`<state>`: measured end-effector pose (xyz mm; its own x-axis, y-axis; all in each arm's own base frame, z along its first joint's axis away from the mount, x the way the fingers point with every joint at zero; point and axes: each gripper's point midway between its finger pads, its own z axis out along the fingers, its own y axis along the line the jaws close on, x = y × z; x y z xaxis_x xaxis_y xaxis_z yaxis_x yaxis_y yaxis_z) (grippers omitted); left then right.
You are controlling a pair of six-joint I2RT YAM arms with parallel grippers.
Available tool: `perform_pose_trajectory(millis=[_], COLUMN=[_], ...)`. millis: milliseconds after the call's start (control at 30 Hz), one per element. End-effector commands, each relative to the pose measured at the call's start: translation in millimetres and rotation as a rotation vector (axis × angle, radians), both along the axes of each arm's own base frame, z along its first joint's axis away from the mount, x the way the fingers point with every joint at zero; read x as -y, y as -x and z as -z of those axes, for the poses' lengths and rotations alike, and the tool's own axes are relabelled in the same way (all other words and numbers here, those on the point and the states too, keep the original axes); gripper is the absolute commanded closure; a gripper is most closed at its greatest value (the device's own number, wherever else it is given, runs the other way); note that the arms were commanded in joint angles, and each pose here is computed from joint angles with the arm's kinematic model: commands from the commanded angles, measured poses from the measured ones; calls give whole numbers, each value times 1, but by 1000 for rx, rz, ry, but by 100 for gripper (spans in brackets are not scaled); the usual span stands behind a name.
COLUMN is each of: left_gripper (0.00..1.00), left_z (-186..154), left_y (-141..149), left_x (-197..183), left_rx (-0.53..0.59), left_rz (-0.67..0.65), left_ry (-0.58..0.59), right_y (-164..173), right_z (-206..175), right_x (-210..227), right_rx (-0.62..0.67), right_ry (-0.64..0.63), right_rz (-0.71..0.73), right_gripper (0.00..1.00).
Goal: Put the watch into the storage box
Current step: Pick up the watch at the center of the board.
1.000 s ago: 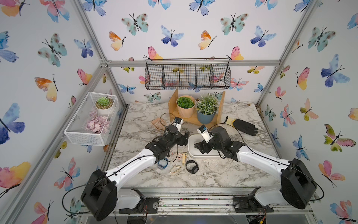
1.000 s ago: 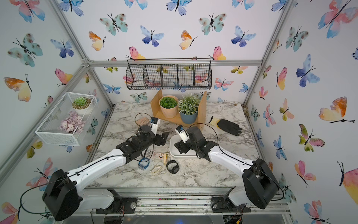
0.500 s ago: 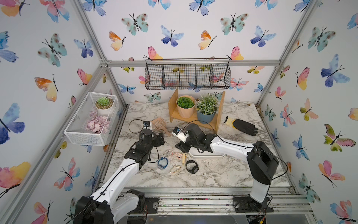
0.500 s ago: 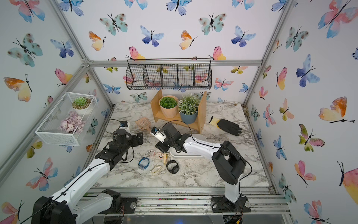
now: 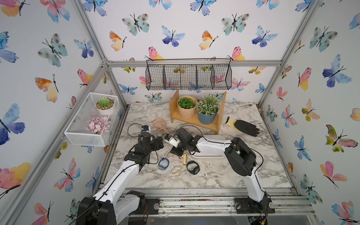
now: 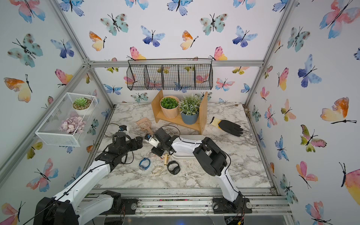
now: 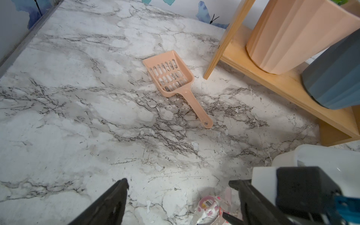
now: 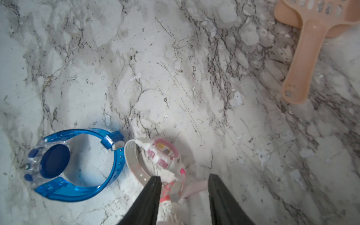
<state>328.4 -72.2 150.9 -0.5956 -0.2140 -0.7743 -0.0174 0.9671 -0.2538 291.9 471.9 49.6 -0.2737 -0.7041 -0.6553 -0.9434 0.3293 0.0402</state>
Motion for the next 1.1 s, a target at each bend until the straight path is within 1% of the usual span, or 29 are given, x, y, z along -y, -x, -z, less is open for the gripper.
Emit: perform_pose_trajectory(millis=[0,133,433,667,867,967,1067], left_gripper=[8,8,8,8,8,8,8], left_z=[4,7,13,13,13,13,13], left_y=[0,1,1,1,1,1,1], left_x=[5,5,6,5,5,6,6], left_rx=[-14,-17,-32,-34,-32,-35,-36], left_rz=[22,24,27,26,26,27,27], left_ry=[31,29,25,24,24,27,27], right_y=[5,5,8,16,18,18,18], right_z=[3,10,21,26,25,26,28], right_x=[-7,-9,-10,-8,-7,-10,-12], right_rx=[-22,-25,-17,-15,7,6,6], right_ry=[5,22,42,50,40,39,38], right_rz=[-27,-33,-61,-110,-130,-137,-141], right_gripper=[57,60,61,61,60,62,68])
